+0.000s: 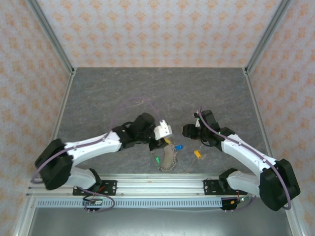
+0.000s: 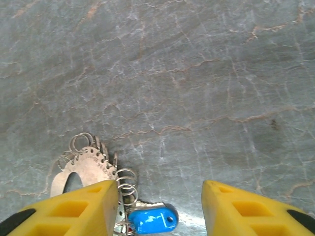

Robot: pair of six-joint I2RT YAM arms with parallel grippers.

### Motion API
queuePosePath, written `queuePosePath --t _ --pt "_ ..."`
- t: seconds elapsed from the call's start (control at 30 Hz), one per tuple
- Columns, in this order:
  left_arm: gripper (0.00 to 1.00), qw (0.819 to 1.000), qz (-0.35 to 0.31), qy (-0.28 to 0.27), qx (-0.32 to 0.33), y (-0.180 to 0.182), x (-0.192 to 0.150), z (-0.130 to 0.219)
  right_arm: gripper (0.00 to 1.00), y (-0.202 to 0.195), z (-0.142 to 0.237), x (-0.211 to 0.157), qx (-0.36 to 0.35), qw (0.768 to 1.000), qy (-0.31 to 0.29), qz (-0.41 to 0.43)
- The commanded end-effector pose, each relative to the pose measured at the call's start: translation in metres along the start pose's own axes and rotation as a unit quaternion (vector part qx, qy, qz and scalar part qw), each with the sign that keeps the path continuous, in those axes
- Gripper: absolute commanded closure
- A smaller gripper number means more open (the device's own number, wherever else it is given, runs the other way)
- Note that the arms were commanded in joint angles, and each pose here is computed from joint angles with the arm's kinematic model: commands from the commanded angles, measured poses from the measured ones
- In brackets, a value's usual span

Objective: Put the keys on the keyring

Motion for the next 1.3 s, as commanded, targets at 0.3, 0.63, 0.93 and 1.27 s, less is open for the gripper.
queuePosePath --t 0.3,0.63,0.93,1.27 --pt "0.65 0.912 0.256 -0.113 0.299 0.068 -0.022 0.090 0.57 0.036 -0.018 -0.015 0.075 0.993 0.069 0.053" --pt "0.39 0.809 0.462 -0.072 0.356 0.071 -0.080 0.091 0.56 0.034 -0.045 -0.037 0.031 0.987 0.139 0.067" --pt "0.43 0.798 0.532 -0.031 0.283 0.046 -0.101 0.064 0.56 0.034 -0.061 -0.048 0.029 0.983 0.177 0.039" --pt "0.61 0.798 0.568 0.009 0.202 0.029 -0.109 0.022 0.60 0.035 -0.065 -0.061 0.044 0.978 0.203 0.036"
Point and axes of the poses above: each hand's point on the last joint's axis, 136 mm out from that joint toward the fingers, its own z axis back along the fingers, its own y axis along the line the jaws close on, x = y × z, the point moved 2 cm from there along z, back along the fingers, and after that the axes turned 6 degrees about -z, right-handed, at the moved point
